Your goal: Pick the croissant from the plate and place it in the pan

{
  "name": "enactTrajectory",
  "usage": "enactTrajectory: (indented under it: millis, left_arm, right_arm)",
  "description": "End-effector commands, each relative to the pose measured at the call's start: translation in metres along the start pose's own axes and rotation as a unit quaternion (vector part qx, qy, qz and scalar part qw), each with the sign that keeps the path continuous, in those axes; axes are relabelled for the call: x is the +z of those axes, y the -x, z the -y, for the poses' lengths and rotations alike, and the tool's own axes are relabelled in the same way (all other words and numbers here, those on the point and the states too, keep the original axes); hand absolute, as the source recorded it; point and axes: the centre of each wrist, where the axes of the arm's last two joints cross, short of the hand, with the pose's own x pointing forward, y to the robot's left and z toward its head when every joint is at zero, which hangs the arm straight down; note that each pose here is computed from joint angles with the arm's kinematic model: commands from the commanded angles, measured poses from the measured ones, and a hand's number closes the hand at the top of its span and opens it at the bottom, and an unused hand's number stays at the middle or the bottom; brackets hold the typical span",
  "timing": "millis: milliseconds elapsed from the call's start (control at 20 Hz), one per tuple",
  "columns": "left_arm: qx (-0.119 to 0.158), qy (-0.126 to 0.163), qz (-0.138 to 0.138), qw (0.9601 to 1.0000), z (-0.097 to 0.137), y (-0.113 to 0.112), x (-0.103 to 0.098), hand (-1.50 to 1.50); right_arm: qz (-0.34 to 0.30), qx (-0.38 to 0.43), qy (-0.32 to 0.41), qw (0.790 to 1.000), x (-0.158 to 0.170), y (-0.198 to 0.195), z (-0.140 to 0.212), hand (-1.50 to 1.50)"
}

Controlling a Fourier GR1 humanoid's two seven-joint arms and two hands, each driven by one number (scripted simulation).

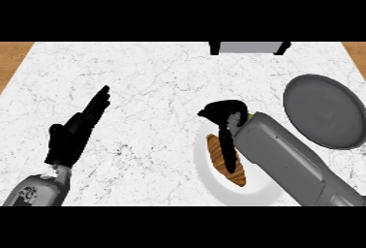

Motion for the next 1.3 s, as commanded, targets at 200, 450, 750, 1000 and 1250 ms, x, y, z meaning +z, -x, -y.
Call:
enactTrajectory:
  millis: [200, 450, 750, 1000, 1250]
  left_arm:
    - [0.001, -0.009, 0.002, 1.0000, -0.008, 0.011, -0.003, 0.00]
    - [0.006, 0.004, 0.003, 1.0000, 0.003, -0.004, 0.020, 0.00]
    - [0.000, -0.010, -0.002, 0.9999, 0.011, -0.004, 0.010, 0.00]
    - [0.005, 0.005, 0.012, 0.9999, -0.024, 0.003, -0.001, 0.00]
    - [-0.001, 0.000, 0.000, 1.0000, -0.009, -0.008, 0.000, 0.00]
  right_arm:
    - [-0.062, 0.039, -0.006, 0.997, -0.001, -0.005, -0.027, -1.50]
    - [-0.069, 0.036, -0.006, 0.997, -0.006, 0.031, -0.027, -1.50]
    - [-0.066, 0.032, -0.002, 0.997, -0.014, 0.005, -0.067, -1.50]
    - [-0.041, 0.056, -0.036, 0.997, -0.035, 0.013, -0.060, 1.50]
    - [-0.021, 0.077, -0.065, 0.995, -0.039, 0.020, -0.083, 1.50]
